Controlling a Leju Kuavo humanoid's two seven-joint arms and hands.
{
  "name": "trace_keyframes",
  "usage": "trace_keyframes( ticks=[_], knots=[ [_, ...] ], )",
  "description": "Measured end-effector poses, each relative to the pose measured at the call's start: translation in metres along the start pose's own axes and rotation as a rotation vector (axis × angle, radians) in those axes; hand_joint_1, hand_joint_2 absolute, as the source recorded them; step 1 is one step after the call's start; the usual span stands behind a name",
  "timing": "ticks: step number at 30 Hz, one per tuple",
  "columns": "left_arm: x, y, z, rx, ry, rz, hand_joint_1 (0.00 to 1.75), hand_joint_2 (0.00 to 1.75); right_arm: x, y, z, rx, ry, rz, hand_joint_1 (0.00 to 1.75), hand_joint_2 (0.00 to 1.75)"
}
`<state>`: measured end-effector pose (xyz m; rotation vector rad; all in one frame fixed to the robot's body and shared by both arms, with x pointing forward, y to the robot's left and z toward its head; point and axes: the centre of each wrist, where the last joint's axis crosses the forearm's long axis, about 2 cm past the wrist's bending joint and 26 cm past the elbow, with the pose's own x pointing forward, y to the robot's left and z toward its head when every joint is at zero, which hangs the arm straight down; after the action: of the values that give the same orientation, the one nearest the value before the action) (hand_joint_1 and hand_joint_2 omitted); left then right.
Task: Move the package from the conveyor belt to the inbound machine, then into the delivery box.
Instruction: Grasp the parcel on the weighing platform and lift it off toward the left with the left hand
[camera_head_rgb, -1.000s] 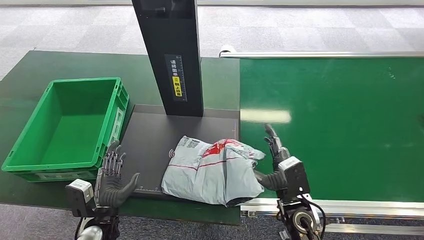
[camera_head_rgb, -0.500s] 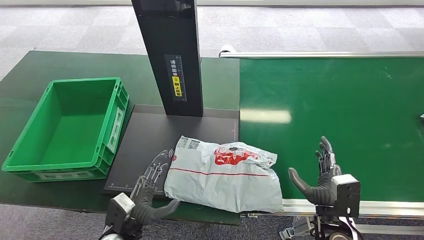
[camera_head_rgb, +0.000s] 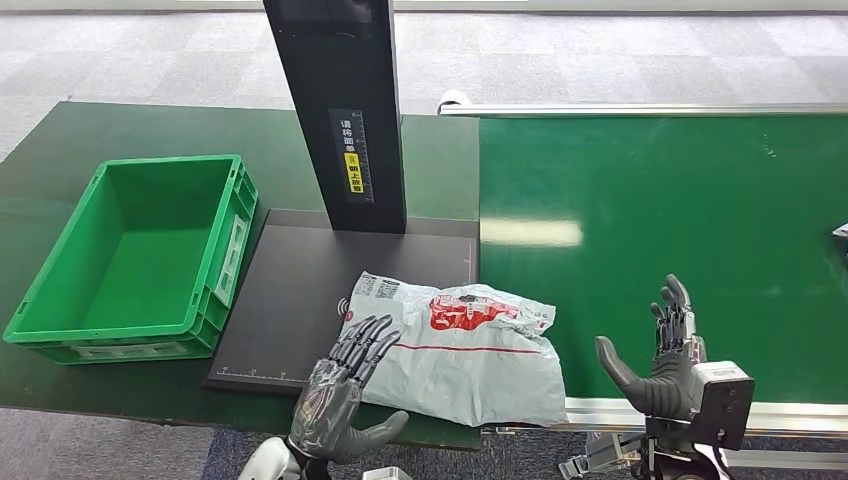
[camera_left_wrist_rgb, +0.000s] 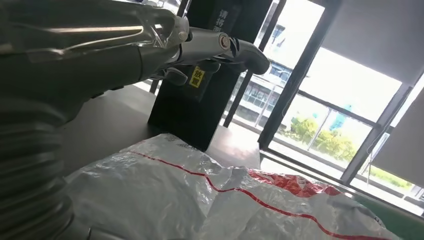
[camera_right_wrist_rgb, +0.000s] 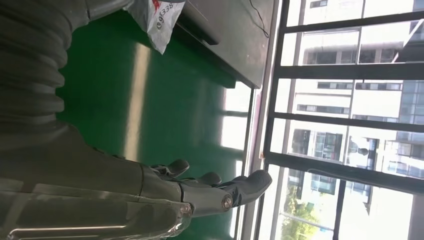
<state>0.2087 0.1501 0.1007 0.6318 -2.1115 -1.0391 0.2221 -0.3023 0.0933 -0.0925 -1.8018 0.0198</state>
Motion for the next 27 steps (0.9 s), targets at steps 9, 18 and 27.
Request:
trace_keyframes(
  ticks=[9,18,27],
  knots=[
    [0.004,-0.013,-0.002,-0.111,-0.052,0.008,0.0,1.75,0.008,-0.004,0.003,-0.056,-0.047,-0.016,0.0,1.75],
    [0.001,-0.04,0.002,-0.275,-0.071,0.063,0.0,1.75,0.021,-0.007,0.004,-0.11,-0.094,-0.018,0.0,1.75],
    [-0.003,-0.05,0.003,-0.321,-0.069,0.04,0.0,1.75,0.025,-0.006,0.005,-0.119,-0.108,-0.013,0.0,1.75]
  ],
)
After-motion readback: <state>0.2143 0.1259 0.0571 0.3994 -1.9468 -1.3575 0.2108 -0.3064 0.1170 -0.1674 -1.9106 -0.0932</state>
